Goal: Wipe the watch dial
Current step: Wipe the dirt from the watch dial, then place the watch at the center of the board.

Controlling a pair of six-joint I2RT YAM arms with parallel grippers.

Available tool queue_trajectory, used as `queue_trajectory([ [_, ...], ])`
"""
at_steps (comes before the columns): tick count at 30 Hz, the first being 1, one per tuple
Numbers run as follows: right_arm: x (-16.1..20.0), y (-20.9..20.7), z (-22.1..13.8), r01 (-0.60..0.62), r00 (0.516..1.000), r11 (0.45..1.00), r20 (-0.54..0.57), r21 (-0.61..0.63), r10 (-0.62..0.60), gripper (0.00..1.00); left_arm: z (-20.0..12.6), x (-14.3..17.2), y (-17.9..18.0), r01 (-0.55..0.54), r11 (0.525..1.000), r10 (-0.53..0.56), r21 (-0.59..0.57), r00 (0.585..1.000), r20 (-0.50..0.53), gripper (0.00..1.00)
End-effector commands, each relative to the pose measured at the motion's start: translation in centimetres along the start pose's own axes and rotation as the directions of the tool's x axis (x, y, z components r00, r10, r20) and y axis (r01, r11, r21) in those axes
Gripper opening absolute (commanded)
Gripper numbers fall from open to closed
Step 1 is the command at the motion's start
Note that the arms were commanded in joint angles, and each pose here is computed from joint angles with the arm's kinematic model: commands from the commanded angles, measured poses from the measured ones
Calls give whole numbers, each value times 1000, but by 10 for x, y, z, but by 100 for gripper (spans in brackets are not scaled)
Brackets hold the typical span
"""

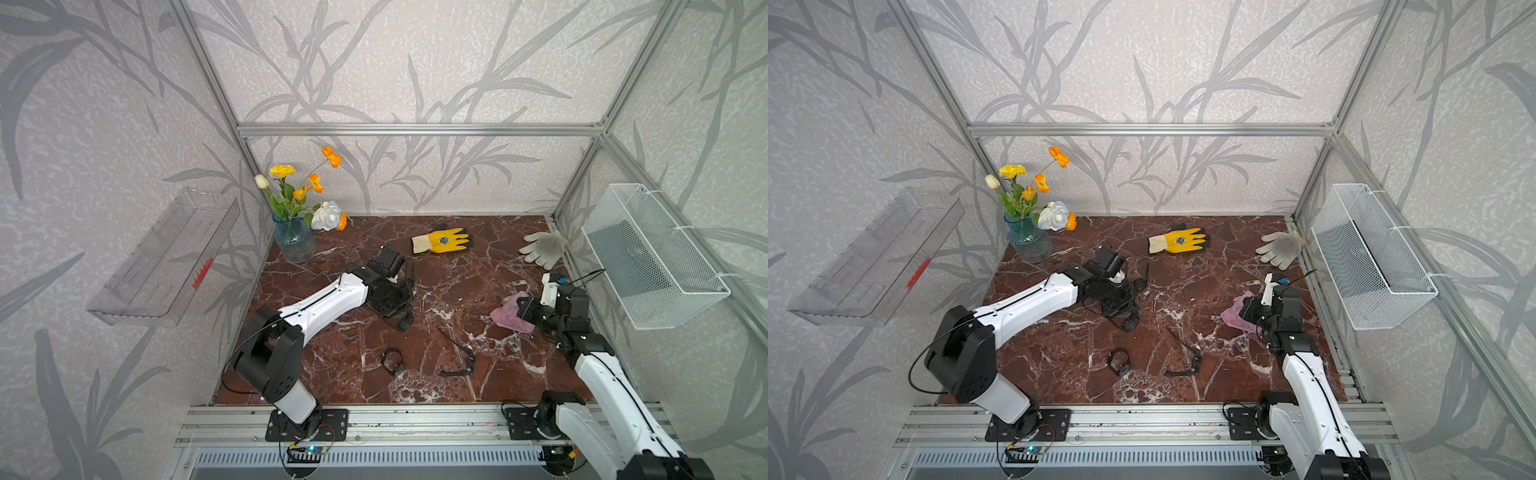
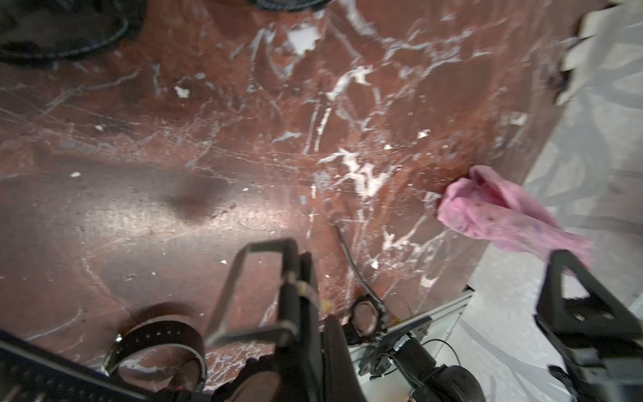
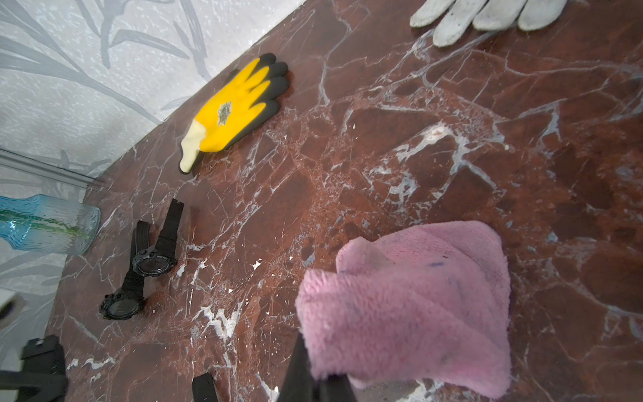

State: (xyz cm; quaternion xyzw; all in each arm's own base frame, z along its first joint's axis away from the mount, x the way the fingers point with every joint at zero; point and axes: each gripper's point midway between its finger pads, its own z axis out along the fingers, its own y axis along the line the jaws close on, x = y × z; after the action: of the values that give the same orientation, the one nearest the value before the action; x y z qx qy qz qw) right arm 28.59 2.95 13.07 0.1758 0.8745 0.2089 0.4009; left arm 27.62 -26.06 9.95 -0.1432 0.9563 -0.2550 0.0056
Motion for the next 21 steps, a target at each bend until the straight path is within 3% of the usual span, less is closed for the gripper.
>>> queue_trajectory([
  [1,-4,5,-2,5,1000,999,25,-32,-4,0,1,-12,2,-52,997,53,-58,998,18,0],
  [21,-2,6,-3,9,1000,999,26,-39,-8,0,55,-54,37,73,982,-72,-172,997,14,0],
])
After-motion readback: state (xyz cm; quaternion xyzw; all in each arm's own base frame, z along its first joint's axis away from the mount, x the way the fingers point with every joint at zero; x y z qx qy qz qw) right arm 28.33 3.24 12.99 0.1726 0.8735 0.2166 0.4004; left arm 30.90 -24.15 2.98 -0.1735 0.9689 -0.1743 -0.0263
